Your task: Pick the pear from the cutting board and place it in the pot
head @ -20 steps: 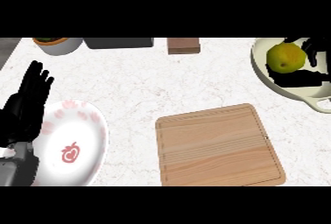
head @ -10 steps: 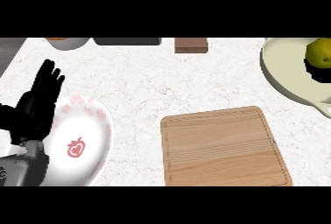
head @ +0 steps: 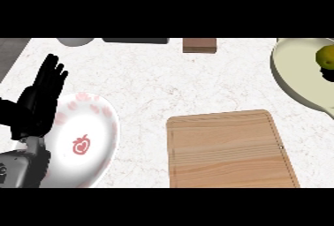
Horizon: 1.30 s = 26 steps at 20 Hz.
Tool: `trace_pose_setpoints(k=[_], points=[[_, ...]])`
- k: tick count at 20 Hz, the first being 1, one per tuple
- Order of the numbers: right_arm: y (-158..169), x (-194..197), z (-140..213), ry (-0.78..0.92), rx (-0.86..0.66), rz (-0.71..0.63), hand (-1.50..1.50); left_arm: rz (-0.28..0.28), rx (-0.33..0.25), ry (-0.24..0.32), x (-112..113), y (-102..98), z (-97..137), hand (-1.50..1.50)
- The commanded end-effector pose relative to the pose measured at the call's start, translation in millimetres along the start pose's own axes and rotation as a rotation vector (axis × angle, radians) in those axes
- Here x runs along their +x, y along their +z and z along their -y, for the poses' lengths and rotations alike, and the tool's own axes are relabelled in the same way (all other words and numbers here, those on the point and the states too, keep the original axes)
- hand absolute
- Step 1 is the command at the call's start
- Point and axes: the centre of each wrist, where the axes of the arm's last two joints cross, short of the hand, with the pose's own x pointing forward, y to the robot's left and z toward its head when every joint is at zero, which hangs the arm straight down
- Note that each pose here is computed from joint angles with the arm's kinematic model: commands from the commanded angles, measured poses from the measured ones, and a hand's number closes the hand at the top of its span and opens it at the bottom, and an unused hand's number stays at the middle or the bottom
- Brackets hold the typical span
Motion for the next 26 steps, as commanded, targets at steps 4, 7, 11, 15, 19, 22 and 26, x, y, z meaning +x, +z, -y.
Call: trace_pose_setpoints(k=[4, 7, 11, 15, 19, 22, 26], points=[[7.1, -34.7, -45.3, 0.105, 0.030, -0.026, 1.50, 0.002, -0.001, -0.001, -16.1, 0.7, 6.3, 0.00], [-7.7, -37.8, -32.6, -0.021, 0.092, -0.099, 1.50, 0.020, -0.018, -0.003, -5.0, -2.2, 1.3, 0.00], [-4.9, -51.0, -30.6, -0.130, 0.189, -0.185, -1.50, 0.019, -0.023, 0.011, 5.9, -3.7, 6.7, 0.00], [-1.7, -43.9, -46.0, -0.255, 0.268, -0.145, -1.50, 0.017, -0.028, 0.009, -4.0, -3.4, 6.2, 0.00], [-8.1, -45.8, -35.4, -0.501, 0.184, -0.087, -1.50, 0.026, -0.033, 0.018, 7.6, -5.1, 8.7, 0.00], [-2.6, -61.3, -28.3, -0.655, 0.111, -0.101, -1.50, 0.021, 0.003, 0.019, -1.6, -5.7, -3.4, 0.00], [-6.1, -72.8, -10.5, -0.768, 0.081, -0.129, -1.50, 0.012, -0.015, -0.003, -13.0, -5.8, 3.8, 0.00]])
